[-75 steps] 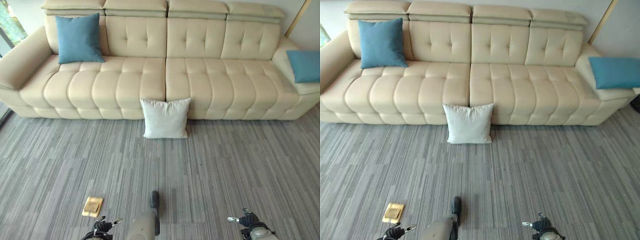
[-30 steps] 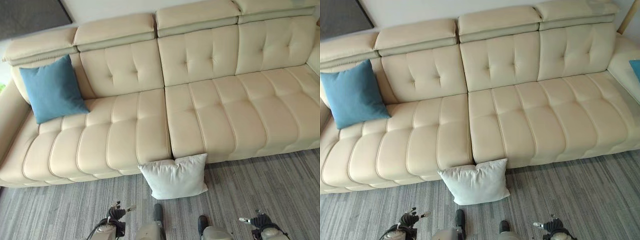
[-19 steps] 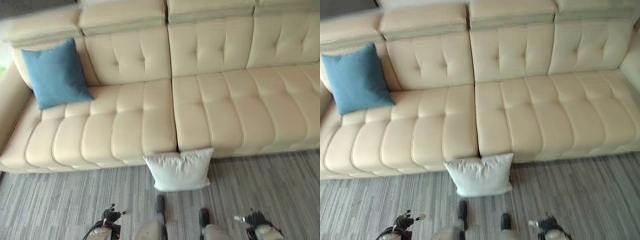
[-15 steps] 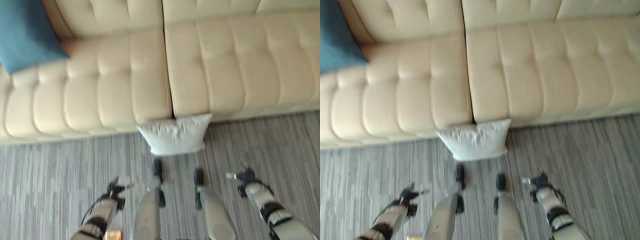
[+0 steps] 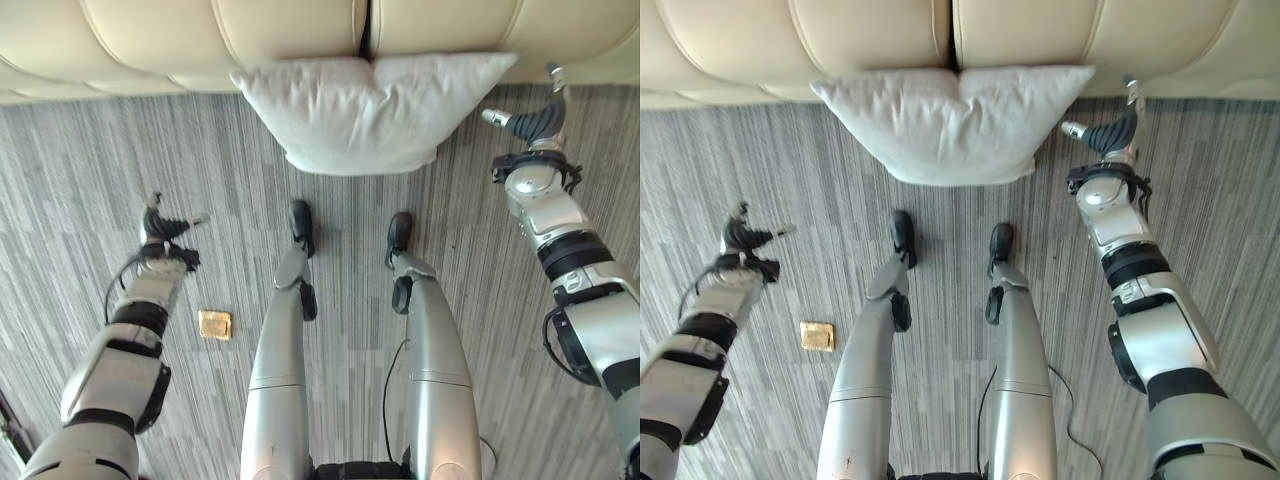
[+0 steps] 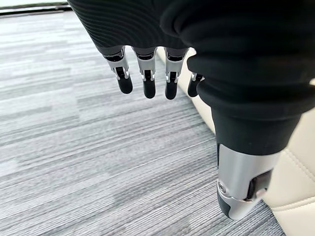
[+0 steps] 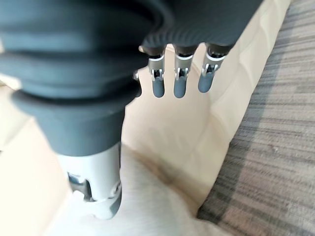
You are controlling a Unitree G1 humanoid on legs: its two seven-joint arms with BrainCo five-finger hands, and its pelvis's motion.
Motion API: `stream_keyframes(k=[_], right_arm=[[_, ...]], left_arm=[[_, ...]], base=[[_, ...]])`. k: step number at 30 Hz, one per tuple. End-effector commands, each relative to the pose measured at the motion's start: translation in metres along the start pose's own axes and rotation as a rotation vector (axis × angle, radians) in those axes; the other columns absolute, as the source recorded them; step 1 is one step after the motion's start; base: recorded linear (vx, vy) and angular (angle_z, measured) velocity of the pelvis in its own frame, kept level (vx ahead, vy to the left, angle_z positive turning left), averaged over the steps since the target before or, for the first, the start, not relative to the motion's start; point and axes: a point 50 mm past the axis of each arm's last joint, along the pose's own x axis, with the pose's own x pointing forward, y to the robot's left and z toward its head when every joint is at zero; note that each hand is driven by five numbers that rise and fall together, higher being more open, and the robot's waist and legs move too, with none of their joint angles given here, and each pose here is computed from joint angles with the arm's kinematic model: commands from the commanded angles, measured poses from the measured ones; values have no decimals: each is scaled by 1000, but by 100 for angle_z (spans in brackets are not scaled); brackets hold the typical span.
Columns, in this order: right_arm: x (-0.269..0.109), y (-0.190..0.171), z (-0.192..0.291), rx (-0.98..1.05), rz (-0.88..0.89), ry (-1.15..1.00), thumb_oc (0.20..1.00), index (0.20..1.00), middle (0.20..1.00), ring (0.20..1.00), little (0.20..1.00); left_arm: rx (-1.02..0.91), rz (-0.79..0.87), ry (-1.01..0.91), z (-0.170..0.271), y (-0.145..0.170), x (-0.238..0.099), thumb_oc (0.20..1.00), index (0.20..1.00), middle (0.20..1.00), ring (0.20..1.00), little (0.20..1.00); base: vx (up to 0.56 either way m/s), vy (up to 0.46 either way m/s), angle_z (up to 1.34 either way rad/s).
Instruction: Pick up all the scattered cushions and arrange them neatly on the sofa.
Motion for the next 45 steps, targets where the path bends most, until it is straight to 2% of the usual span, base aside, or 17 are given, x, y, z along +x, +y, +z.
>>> stream_keyframes(k=[1, 5, 7, 11, 15, 17, 19, 20, 21, 22, 23, 24, 25, 26, 32, 39, 45], right_arm=[[-9, 1, -10, 14, -32, -2, 1000, 1000, 1000, 1000, 1000], [-10, 8, -3, 35, -46, -14, 1000, 1000, 1000, 1000, 1000], [-10, 9, 0, 42, -49, -19, 1000, 1000, 1000, 1000, 1000], [-9, 14, 21, 101, -66, -85, 1000, 1000, 1000, 1000, 1000], [-16, 32, 58, 305, -31, -162, 1000, 1000, 1000, 1000, 1000], [-24, 47, 79, 459, 38, -175, 1000, 1000, 1000, 1000, 1000], [-36, 65, 103, 696, 156, -167, 1000, 1000, 1000, 1000, 1000], [-36, 64, 103, 698, 157, -167, 1000, 1000, 1000, 1000, 1000], [-41, 70, 112, 802, 206, -164, 1000, 1000, 1000, 1000, 1000], [-45, 73, 118, 873, 242, -157, 893, 893, 893, 893, 893], [-50, 78, 125, 939, 284, -151, 200, 200, 200, 200, 200], [-55, 82, 131, 1061, 334, -134, 200, 200, 200, 200, 200], [-55, 82, 131, 1063, 336, -134, 200, 200, 200, 200, 200], [-59, 85, 140, 1150, 381, -137, 200, 200, 200, 200, 200], [-66, 83, 146, 1349, 395, -126, 200, 200, 200, 200, 200], [-75, 73, 123, 1471, 333, -115, 200, 200, 200, 200, 200], [-90, 67, 102, 1380, 339, -153, 200, 200, 200, 200, 200]], left_arm=[[-6, 70, -38, 6, 11, 2, 1000, 1000, 1000, 1000, 1000], [-58, 107, -251, 71, 12, 7, 1000, 1000, 1000, 1000, 1000], [-63, 113, -283, 81, 12, 7, 1000, 1000, 1000, 1000, 1000], [-68, 163, -430, 128, 10, 3, 1000, 1000, 1000, 1000, 1000], [-136, 146, -539, 167, -3, -7, 1000, 1000, 1000, 1000, 1000], [-206, 100, -585, 187, -16, -16, 1000, 1000, 1000, 1000, 1000], [-324, -8, -640, 211, -39, -33, 1000, 1000, 1000, 1000, 1000], [-324, -8, -640, 211, -39, -33, 790, 790, 790, 790, 790], [-377, -60, -648, 217, -48, -39, 354, 354, 354, 354, 354], [-438, -112, -641, 219, -56, -45, 200, 200, 200, 200, 200], [-527, -195, -615, 222, -69, -53, 200, 200, 200, 200, 200], [-660, -318, -589, 229, -87, -67, 200, 200, 200, 200, 200], [-662, -321, -588, 228, -87, -67, 200, 200, 200, 200, 200], [-749, -453, -561, 233, -105, -82, 200, 200, 200, 200, 200], [-929, -604, -477, 236, -131, -106, 200, 200, 200, 200, 200], [-1060, -638, -482, 233, -133, -124, 200, 200, 200, 200, 200], [-1065, -599, -567, 224, -120, -131, 200, 200, 200, 200, 200]], base=[[64, -14, 2], [102, -22, 5], [54, -10, 0], [77, -16, -5], [69, 2, -4], [66, 12, -7], [60, 1, -6], [0, 0, 0], [27, 19, 3], [38, 30, 3], [54, 22, -1], [42, 13, -2], [36, 18, 1], [0, 0, 0], [1, 6, 1], [-42, 31, -2], [-97, 27, -2]])
